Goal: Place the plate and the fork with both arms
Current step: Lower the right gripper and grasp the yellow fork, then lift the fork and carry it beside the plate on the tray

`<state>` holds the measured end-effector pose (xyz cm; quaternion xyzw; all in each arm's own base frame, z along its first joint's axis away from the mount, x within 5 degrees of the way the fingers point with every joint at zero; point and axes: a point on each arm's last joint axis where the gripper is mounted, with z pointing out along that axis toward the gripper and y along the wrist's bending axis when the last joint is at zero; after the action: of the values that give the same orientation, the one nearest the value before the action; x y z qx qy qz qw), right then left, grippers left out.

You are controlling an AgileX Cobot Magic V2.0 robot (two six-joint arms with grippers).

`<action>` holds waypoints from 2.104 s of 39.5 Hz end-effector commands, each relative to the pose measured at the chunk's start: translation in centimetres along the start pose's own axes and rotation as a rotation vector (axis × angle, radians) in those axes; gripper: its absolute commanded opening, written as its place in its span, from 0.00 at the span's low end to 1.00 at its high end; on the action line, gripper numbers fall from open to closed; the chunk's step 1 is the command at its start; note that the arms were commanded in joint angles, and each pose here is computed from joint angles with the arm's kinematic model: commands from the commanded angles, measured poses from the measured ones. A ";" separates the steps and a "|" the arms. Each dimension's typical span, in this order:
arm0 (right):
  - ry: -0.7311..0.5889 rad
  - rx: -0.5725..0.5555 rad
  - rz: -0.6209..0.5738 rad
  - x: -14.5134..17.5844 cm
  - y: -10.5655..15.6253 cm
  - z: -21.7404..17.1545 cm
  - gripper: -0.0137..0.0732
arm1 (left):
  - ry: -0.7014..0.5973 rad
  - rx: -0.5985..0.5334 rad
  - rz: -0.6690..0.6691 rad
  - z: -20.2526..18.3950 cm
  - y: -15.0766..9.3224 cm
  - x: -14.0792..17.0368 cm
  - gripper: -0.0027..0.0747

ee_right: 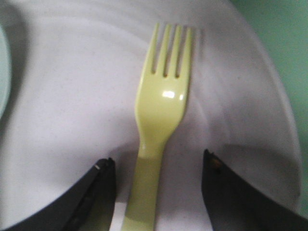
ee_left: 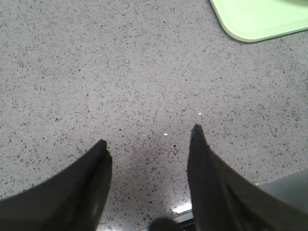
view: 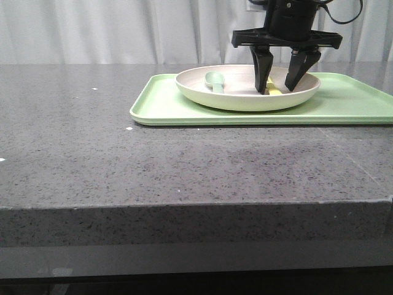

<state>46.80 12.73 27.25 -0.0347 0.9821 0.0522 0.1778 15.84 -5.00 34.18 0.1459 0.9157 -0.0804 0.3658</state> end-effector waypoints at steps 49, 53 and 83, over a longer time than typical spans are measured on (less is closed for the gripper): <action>-0.256 -0.070 -0.010 0.4 0.1 -15.0 0.29 | -0.092 0.000 -0.011 -0.7 0.0 -1.2 0.50; -0.304 -0.073 -0.033 1.0 -0.1 -17.4 0.29 | -0.089 -0.009 -0.003 -0.7 0.1 -1.1 0.50; -0.138 0.034 0.123 3.0 -7.9 -12.1 0.29 | -0.085 -0.017 0.004 -0.7 0.2 -1.1 0.50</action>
<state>41.35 3.98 35.70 0.0368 0.9719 0.0533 0.2263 15.88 -4.91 34.18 0.1480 0.9152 -0.0737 0.3675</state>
